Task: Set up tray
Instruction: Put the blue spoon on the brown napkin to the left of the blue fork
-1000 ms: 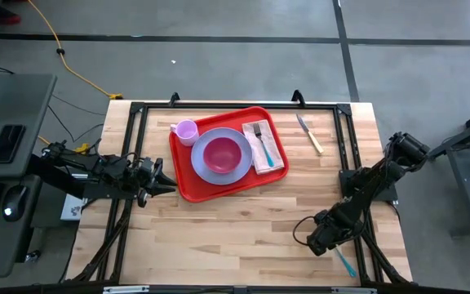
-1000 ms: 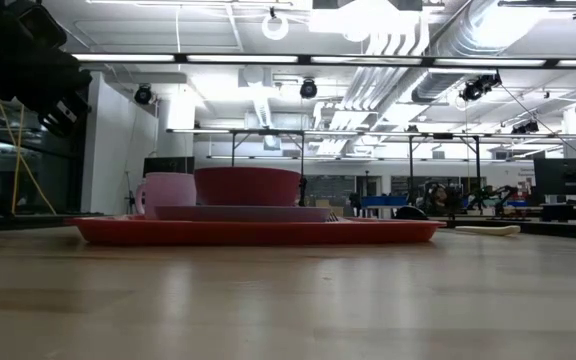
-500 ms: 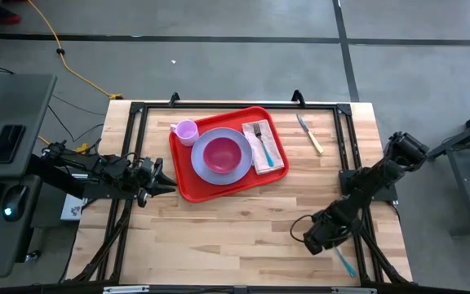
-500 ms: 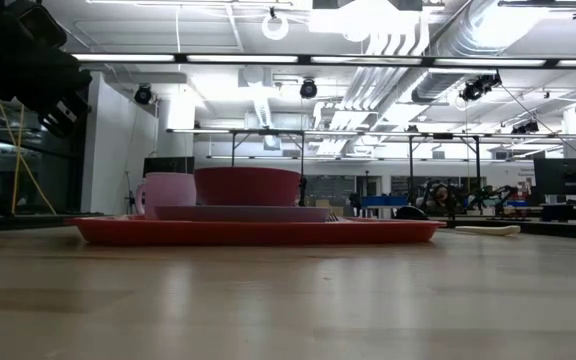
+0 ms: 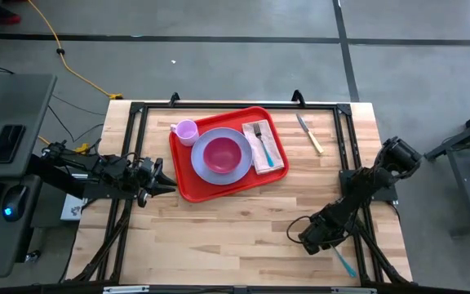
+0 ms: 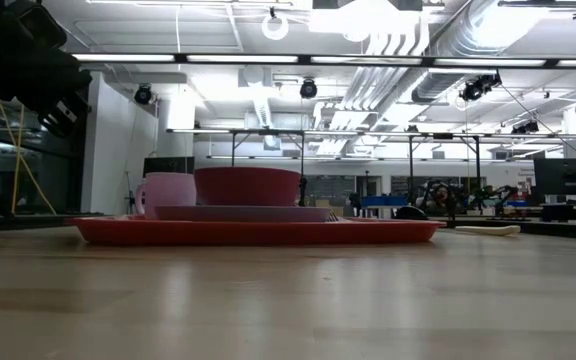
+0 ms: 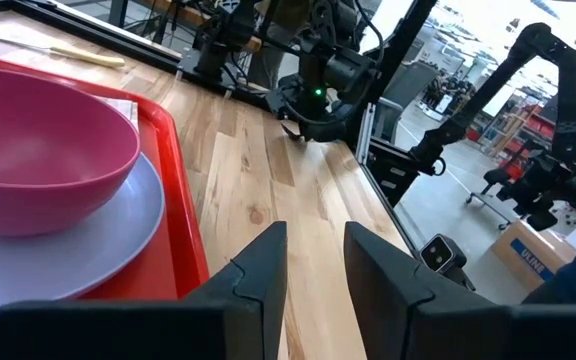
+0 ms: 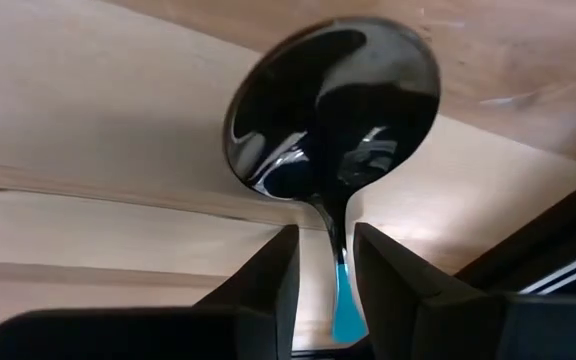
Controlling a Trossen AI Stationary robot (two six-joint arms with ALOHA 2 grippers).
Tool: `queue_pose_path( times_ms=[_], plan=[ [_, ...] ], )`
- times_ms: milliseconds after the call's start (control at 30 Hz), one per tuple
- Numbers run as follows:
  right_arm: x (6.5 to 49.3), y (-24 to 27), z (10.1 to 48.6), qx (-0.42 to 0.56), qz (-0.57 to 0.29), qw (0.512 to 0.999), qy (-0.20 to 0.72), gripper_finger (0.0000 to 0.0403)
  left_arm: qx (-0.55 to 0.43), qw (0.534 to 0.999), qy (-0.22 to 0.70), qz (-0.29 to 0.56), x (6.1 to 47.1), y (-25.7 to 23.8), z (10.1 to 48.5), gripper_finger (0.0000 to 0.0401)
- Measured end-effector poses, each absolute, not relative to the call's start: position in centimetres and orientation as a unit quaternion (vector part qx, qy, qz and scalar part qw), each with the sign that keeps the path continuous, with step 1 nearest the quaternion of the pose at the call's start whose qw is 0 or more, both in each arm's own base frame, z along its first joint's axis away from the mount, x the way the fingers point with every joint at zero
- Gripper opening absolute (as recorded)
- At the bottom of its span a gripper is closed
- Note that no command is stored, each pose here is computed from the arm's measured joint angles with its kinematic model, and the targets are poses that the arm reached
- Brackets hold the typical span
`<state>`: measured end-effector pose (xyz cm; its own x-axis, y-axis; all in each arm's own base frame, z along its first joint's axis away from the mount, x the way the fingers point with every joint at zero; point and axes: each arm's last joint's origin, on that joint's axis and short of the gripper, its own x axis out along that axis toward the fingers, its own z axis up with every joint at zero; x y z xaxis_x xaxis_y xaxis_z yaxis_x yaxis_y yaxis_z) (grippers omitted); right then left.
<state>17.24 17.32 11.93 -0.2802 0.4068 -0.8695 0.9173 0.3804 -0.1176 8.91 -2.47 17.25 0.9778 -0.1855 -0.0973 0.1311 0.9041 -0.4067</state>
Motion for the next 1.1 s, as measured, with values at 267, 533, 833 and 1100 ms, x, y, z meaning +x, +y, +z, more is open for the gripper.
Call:
queue_pose_path(
  times_ms=[267, 533, 833, 1100],
  plan=[
    [17.6, 16.9, 11.9, 0.458, -0.334, 0.396, 0.722, 0.0066, -0.203, 0.973, 0.067, -0.081, 8.9, -2.5, 17.2, 0.0134],
    [18.0, 16.3, 11.8, 0.466, -0.344, 0.399, 0.711, 0.0005, -0.203, 0.973, 0.067, -0.081, 8.9, -2.5, 17.3, 0.0134],
    [18.9, 15.3, 11.8, 0.479, -0.352, 0.400, 0.697, 0.0003, -0.203, 0.973, 0.067, -0.081, 8.9, -2.5, 17.2, 0.0134],
    [19.7, 14.0, 12.4, 0.495, -0.349, 0.428, 0.671, 0.0003, -0.203, 0.973, 0.067, -0.081, 8.9, -2.5, 17.2, 0.0134]
  ],
)
